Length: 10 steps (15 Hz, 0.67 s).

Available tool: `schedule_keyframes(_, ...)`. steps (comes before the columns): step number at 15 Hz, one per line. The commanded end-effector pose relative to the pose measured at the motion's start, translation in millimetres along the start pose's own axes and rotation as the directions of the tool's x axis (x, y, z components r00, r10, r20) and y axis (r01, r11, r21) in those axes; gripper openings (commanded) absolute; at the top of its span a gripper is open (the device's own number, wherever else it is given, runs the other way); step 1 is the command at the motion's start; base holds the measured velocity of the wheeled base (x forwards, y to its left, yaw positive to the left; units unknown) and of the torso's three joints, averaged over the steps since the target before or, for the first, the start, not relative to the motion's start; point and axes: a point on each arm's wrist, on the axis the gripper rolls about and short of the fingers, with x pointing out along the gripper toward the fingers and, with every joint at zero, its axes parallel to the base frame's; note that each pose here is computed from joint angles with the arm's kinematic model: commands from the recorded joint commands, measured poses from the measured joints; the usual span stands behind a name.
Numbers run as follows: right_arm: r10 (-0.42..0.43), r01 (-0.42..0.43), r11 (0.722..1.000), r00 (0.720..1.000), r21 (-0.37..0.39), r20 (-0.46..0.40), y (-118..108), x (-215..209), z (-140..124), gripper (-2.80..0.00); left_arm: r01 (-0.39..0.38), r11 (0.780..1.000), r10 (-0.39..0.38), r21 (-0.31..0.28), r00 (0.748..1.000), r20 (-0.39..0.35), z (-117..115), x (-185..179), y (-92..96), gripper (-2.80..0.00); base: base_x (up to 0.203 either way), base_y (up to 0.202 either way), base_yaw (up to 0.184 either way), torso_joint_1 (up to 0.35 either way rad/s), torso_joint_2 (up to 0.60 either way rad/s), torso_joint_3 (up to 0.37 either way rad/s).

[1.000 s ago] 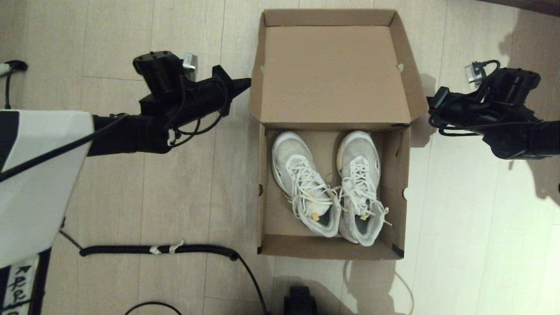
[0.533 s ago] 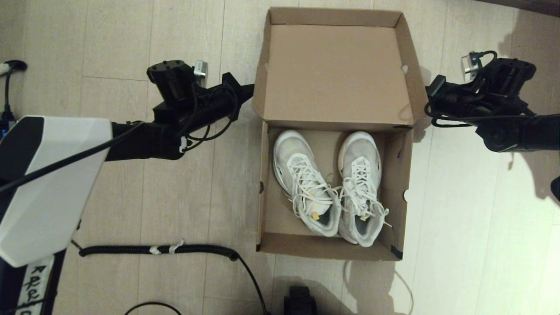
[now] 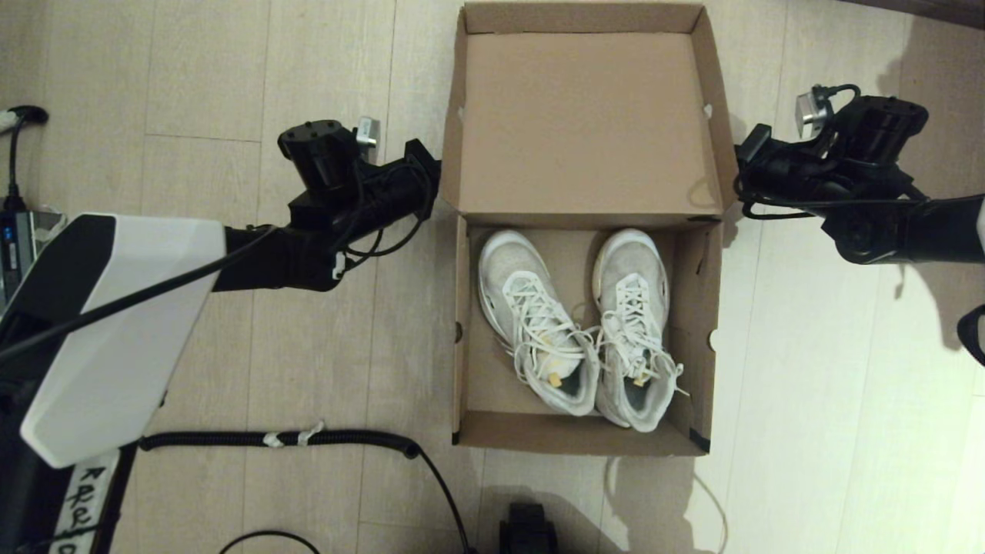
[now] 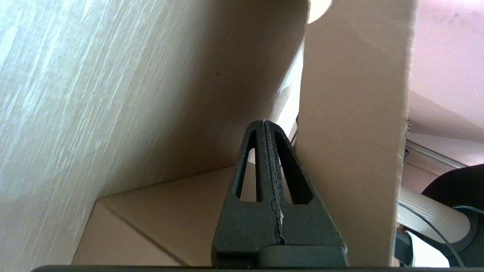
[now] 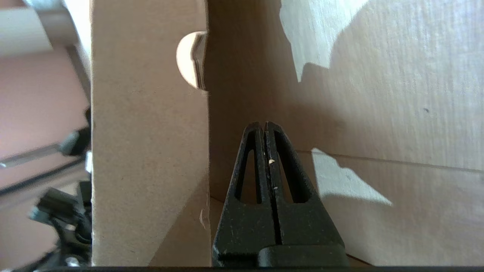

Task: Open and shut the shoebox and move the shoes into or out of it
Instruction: Close the shoe box

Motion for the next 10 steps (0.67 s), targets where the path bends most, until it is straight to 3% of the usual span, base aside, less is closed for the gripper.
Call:
schedule_keyframes(1, 0.019, -0.019, 1.0, 1.0, -0.004, 0.011, 7.0, -1.2, 5.2, -2.8, 0.02, 1.0, -0.02, 0.005, 1.0, 0.01, 1.1, 0.1, -1.5, -2.8, 0.0, 0.0, 0.0, 0.0, 0.0, 0.0)
schedule_keyframes(5, 0.042, -0.043, 0.999, 0.999, 0.023, 0.03, 23.4, -6.0, 15.4, -2.8, 0.07, 0.997, -0.072, 0.033, 0.997, 0.035, 6.4, -0.3, -17.1, -2.8, 0.0, 0.0, 0.0, 0.0, 0.0, 0.0)
schedule_keyframes(10, 0.082, -0.083, 0.996, 0.995, 0.029, 0.054, 45.1, -11.3, 29.4, -2.8, 0.148, 0.989, -0.147, -0.012, 0.987, 0.059, 20.4, -6.5, -44.0, -2.8, 0.0, 0.0, 0.0, 0.0, 0.0, 0.0)
